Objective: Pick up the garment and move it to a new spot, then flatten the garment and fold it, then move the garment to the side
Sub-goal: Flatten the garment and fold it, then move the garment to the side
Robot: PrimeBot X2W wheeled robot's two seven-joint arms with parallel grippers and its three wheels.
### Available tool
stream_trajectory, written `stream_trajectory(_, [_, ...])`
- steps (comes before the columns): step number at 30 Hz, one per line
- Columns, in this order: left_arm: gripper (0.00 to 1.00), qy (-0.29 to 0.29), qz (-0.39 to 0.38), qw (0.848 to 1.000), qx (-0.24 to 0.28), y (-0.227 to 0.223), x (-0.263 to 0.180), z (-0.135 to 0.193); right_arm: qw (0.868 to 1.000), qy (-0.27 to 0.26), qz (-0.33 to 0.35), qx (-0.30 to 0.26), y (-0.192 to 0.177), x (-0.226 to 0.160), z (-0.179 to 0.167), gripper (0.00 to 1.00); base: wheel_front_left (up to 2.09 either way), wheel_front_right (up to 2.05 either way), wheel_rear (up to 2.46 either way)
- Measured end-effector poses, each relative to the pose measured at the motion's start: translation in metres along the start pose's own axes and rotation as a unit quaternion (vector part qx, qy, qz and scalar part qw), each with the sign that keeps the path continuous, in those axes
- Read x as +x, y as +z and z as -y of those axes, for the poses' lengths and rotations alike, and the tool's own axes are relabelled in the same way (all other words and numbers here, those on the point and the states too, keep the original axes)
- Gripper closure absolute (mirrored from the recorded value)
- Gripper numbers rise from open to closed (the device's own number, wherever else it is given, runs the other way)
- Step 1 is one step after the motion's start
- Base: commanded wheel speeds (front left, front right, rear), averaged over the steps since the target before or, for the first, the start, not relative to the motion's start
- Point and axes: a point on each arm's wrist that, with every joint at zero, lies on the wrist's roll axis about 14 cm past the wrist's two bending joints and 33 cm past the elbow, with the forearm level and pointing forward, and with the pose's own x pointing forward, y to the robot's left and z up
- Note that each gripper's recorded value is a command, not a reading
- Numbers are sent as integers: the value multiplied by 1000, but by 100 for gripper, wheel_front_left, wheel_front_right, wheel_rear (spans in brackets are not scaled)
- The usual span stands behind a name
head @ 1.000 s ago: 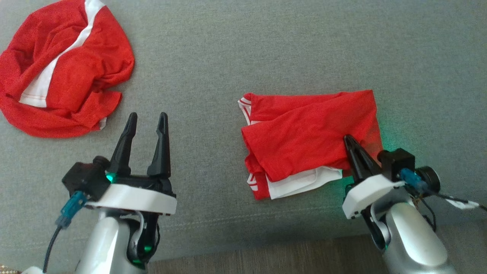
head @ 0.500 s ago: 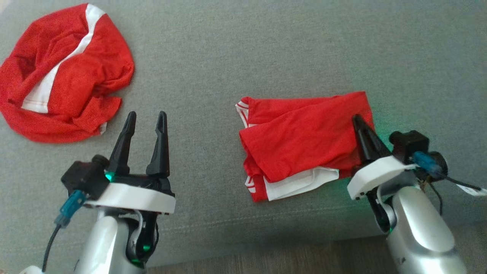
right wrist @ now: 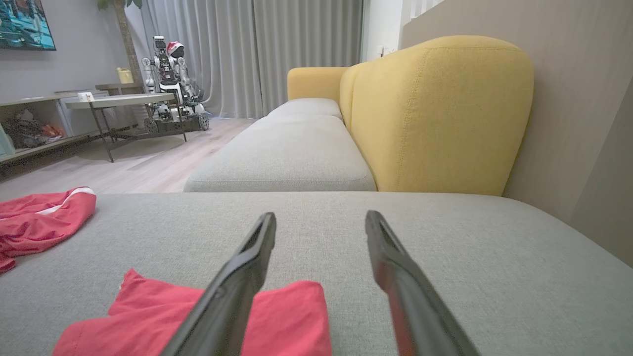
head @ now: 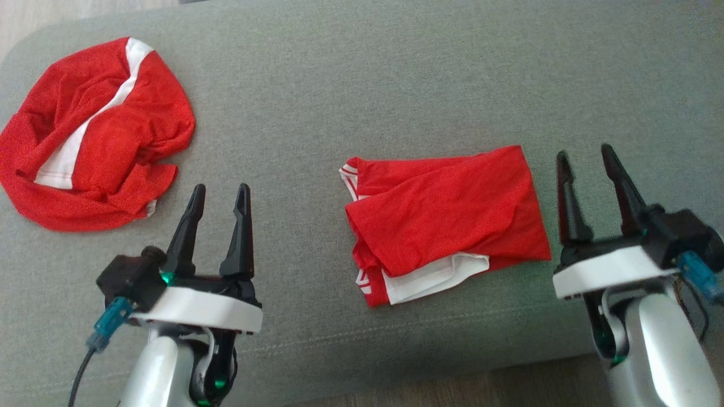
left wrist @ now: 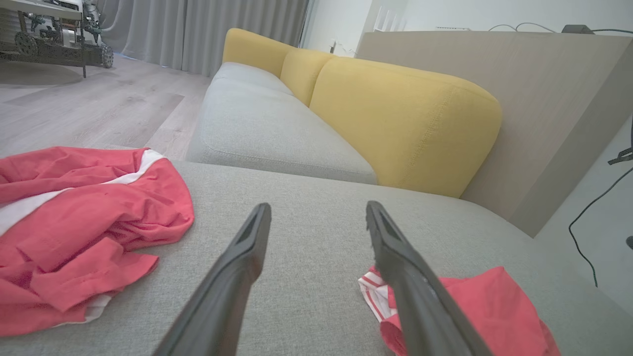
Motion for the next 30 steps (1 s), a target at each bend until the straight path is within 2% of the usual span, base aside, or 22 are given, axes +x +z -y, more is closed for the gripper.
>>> stream_trajectory(9, [0, -5, -16, 1000, -4, -10, -7, 6, 1000, -13, -11, -16, -6, -16, 7, 0, 0, 0, 0])
stream_trajectory(21, [0, -5, -22, 1000, -6, -15, -6, 6, 1000, -12, -24, -5, -15, -18, 5, 0, 0, 0, 0])
stream_trajectory(27, [0, -4, -28, 1000, -7, -19, -6, 4, 992, -17, -122, 5, -76, -34, 6, 0, 0, 0, 0])
stream_trajectory(30, [0, -1, -32, 999, -8, -23, -5, 2, 990, -20, -140, 25, -89, -27, 4, 0, 0, 0, 0])
